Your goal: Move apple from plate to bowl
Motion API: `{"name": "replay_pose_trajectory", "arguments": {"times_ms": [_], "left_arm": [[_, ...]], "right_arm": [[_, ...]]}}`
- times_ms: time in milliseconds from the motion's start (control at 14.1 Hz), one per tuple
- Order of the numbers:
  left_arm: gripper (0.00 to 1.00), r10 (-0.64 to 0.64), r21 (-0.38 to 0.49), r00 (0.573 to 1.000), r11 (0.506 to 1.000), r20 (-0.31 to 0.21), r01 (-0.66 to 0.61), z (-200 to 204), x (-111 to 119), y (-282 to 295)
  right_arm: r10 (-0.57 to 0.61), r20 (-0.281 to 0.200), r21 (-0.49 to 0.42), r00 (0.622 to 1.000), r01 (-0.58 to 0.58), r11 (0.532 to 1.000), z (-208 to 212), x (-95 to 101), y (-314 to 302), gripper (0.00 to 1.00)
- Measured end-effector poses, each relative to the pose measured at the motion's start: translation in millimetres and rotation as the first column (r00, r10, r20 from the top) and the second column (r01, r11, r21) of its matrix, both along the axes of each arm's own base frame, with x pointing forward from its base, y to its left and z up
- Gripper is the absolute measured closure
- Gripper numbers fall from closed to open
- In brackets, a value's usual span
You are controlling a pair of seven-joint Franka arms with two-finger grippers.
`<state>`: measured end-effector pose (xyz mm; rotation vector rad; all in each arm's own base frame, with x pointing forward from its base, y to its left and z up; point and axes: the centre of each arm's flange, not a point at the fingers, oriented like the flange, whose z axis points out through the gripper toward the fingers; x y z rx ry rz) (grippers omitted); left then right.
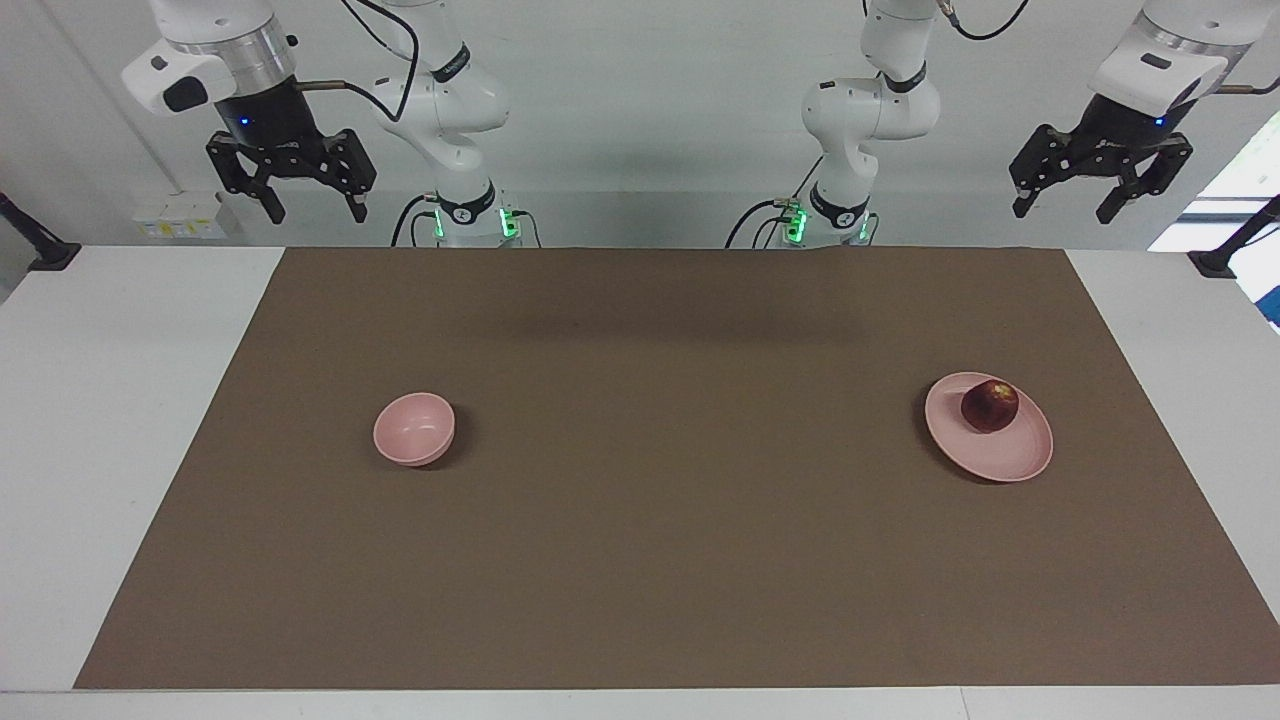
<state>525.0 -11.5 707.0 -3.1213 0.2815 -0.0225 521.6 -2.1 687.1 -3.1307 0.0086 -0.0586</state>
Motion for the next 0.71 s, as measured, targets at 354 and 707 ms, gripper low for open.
{"name": "replay_pose_trajectory", "arguments": {"times_ms": [354, 707], "left_arm": [[0.0, -0.003, -0.002, 1.0, 1.0, 0.008, 0.003, -22.1, -0.2, -0.3], [0.0, 0.025, -0.003, 0.999, 1.0, 0.028, -0.024, -95.0, 21.3, 14.9]], "right_arm": [[0.0, 0.0, 0.0, 1.0, 0.0, 1.0, 0.0, 0.0, 0.0, 0.0], [0.0, 0.0, 0.0, 1.0, 0.0, 1.0, 0.0, 0.0, 0.0, 0.0]]}}
